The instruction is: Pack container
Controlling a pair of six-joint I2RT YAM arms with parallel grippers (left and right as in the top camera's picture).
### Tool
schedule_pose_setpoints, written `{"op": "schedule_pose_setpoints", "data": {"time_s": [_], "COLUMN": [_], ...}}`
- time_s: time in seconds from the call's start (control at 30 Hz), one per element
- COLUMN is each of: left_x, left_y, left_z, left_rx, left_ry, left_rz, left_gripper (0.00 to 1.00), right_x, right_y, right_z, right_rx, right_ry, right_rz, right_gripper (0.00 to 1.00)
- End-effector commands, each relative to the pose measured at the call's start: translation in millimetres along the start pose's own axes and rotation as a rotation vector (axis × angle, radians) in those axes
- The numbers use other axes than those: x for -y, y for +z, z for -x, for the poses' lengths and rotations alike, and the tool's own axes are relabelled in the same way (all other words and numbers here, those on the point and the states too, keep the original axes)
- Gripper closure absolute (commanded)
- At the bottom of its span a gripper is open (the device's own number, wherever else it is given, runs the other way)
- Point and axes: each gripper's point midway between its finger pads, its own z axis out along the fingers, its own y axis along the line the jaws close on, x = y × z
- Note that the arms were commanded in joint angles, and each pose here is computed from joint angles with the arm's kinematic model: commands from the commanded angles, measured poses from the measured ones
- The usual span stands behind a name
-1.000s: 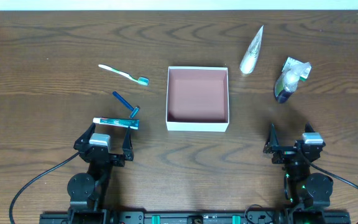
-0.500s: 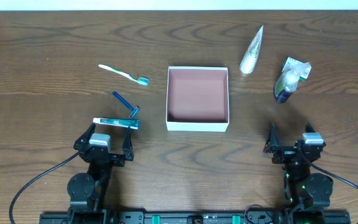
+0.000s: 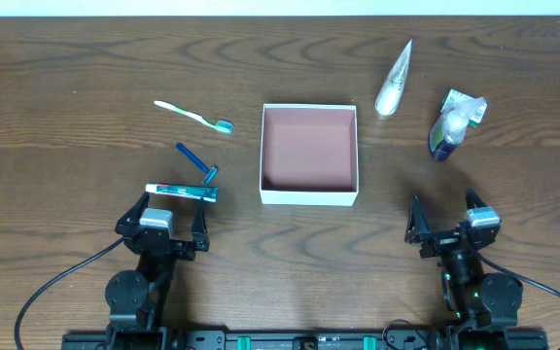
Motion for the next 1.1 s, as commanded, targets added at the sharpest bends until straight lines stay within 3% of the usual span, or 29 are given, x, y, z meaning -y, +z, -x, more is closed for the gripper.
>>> {"op": "schedule_pose_setpoints", "data": {"time_s": [0.0, 0.2, 0.37, 0.57, 0.77, 0.93, 1.07], "left_x": [1, 1, 1, 1, 1, 1, 1], "left_y": [1, 1, 1, 1, 1, 1, 1], "left_z": [-16, -16, -16, -16, -16, -16, -16], "left_rx": [-0.046, -0.046, -0.046, -0.046, -0.046, -0.046, -0.046], "left_ry": [0.008, 0.008, 0.008, 0.008, 0.009, 0.008, 0.008], "left_rz": [-0.008, -0.008, -0.008, -0.008, -0.008, -0.008, -0.008], "left_gripper": [0.02, 0.02, 0.02, 0.02, 0.02, 0.02, 0.02], "right_x": [-9, -20, -24, -36, -96, -109, -96], "right_y": [0, 3, 21, 68, 116, 142, 163], "right_z": [-3, 7, 58, 121, 174, 181, 165], "right_rx": [-0.014, -0.063, -0.135, -0.345, -0.426, -0.402, -0.427], "right_ry": [0.016, 0.000, -0.055, -0.045, 0.007, 0.020, 0.013], "right_rz": [0.057, 0.111, 0.120, 0.166, 0.459, 0.553, 0.476], "right_gripper": [0.01, 0.01, 0.01, 0.01, 0.01, 0.01, 0.01]}}
